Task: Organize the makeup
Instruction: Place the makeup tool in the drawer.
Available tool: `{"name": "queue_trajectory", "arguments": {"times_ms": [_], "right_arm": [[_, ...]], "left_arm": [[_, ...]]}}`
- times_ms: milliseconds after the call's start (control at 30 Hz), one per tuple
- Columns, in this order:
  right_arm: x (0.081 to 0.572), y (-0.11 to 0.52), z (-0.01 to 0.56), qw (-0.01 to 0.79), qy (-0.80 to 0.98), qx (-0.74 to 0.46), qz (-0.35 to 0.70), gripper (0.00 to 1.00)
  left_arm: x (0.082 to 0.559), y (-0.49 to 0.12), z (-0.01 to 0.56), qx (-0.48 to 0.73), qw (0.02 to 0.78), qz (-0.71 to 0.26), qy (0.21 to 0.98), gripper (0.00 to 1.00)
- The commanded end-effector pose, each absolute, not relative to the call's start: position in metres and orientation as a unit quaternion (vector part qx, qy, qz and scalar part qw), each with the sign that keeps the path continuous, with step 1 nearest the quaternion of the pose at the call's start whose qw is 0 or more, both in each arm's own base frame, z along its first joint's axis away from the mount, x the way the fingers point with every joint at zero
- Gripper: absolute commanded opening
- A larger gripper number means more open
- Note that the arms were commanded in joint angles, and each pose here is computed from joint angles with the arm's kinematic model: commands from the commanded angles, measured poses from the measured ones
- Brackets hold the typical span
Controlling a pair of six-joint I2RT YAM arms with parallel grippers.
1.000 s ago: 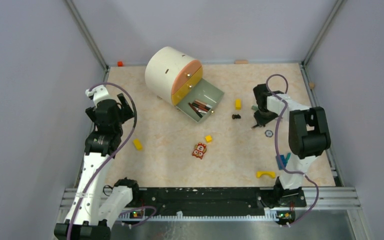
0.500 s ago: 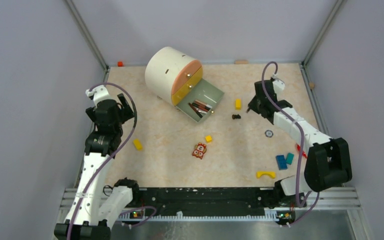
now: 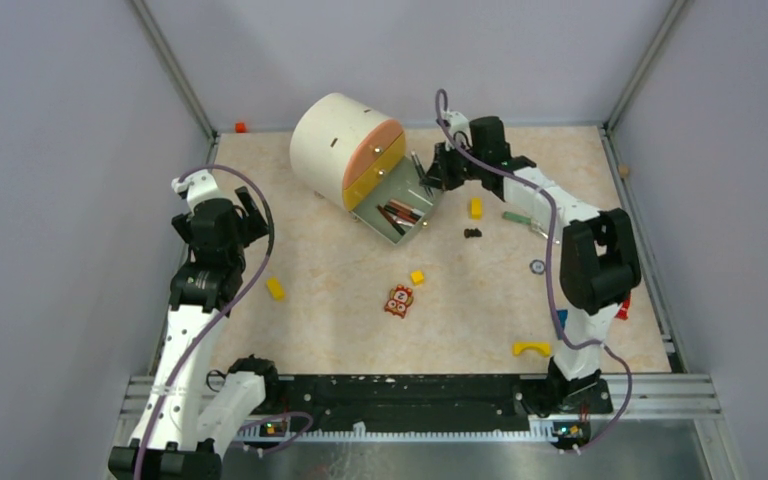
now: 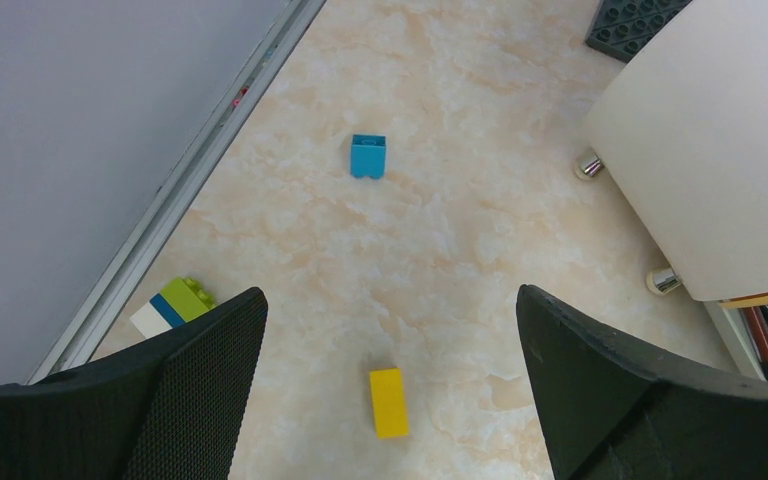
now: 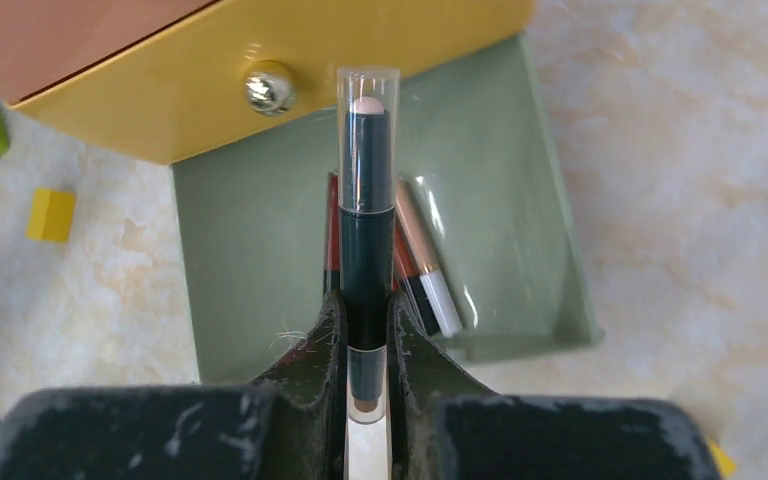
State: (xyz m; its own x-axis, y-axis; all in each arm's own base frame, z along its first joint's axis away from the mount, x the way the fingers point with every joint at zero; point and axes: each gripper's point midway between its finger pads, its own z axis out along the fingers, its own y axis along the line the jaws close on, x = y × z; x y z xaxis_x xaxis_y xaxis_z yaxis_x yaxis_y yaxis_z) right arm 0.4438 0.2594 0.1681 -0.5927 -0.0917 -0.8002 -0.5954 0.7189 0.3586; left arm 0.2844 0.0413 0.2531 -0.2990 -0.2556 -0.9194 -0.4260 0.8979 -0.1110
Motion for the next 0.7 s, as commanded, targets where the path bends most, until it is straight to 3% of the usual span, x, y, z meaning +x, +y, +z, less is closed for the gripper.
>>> {"name": "queue_trajectory", "arguments": {"times_ms": [0,433,667], "right_arm": [[0.447,0.292,0.188,0.418,0.780,-0.333,0.325,0.00],[0.487,0.285,0.145,0.410,0.818,-0.358,0.183,0.06],[0.487,0.289,0.158,0.432,0.811,-0.353,0.177,0.35]], "left_arm": [[0.288,0.041,0.266,-0.210,0.579,0.072,0.785,0.99],[0.288,0.041,0.266,-0.209,0.579,0.071,0.785,0.99],[0.288,0.041,0.267,-0.210,0.580,0.071,0.784,0.99]]}}
